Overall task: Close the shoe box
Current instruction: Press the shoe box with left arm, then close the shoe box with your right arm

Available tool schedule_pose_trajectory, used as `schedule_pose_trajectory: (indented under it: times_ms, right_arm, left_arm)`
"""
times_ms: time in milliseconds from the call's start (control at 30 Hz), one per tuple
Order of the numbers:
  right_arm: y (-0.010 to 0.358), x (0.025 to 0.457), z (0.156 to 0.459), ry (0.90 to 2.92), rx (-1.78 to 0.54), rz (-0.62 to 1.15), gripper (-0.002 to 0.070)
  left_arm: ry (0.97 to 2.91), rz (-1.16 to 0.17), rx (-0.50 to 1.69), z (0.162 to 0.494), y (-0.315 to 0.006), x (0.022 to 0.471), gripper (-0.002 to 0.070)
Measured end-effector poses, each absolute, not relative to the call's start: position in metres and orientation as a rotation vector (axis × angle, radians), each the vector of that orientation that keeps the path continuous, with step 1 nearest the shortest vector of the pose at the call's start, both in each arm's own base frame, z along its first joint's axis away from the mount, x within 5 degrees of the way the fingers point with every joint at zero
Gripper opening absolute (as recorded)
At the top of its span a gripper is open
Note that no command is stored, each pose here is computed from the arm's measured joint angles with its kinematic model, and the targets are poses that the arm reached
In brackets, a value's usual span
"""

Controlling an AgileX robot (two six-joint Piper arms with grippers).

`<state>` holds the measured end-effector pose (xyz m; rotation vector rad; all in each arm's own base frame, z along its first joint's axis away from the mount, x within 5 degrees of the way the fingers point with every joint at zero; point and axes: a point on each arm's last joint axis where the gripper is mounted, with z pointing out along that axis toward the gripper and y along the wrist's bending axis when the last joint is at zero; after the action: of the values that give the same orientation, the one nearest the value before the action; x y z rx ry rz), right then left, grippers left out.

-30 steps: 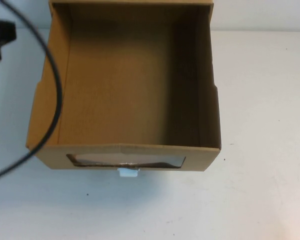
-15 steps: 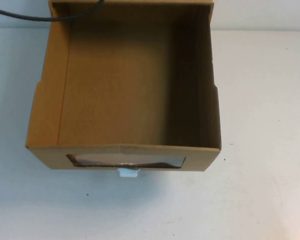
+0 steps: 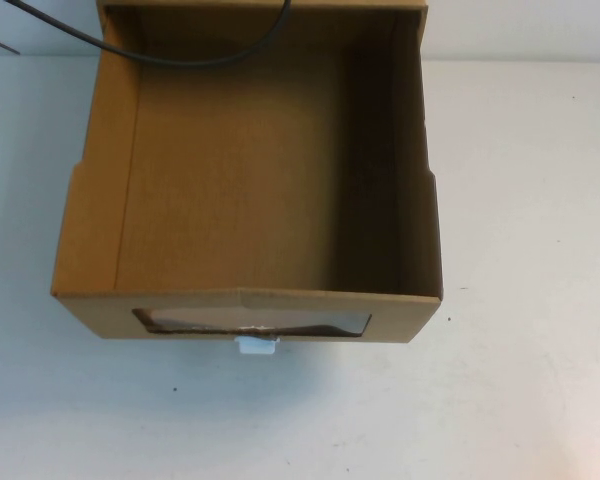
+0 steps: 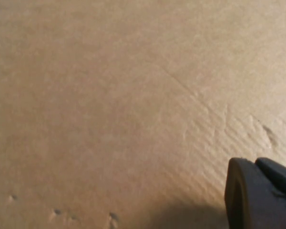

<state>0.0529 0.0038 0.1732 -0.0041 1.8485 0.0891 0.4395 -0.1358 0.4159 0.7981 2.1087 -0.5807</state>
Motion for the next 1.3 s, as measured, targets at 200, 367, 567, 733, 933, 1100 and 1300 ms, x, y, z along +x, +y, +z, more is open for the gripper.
schedule_pose_trajectory:
  times_ms: [200, 367, 567, 733, 933, 1100, 1300]
  right_arm:
    - [0.005, 0.054, 0.18, 1.777, 0.031, 0.139, -0.0014]
    - [0.007, 0.056, 0.193, 1.63, 0.18, 0.316, -0.0014]
    - [0.004, 0.056, 0.204, 1.486, 0.329, 0.45, -0.0014]
    - [0.011, 0.053, 0.21, 1.583, 0.344, 0.562, -0.0014]
    - [0.028, 0.052, 0.26, 1.908, 0.182, 0.599, -0.0014]
    - [0.036, 0.075, 0.305, 2.139, -0.034, 0.544, -0.0014]
    - [0.049, 0.124, 0.338, 2.272, -0.249, 0.568, -0.0014]
  left_arm:
    - [2.123, -0.583, 0.794, 0.414, -0.136, 0.44, -0.0005]
    - [2.12, -0.577, 0.792, 0.414, -0.135, 0.44, -0.0005]
    - [2.126, -0.576, 0.794, 0.413, -0.135, 0.441, -0.0005]
    - [2.127, -0.575, 0.794, 0.413, -0.135, 0.441, -0.0005]
    - [2.127, -0.575, 0.794, 0.413, -0.135, 0.441, -0.0005]
    - [2.127, -0.573, 0.794, 0.413, -0.135, 0.441, -0.0005]
    - [2.127, -0.573, 0.794, 0.413, -0.135, 0.441, -0.0005]
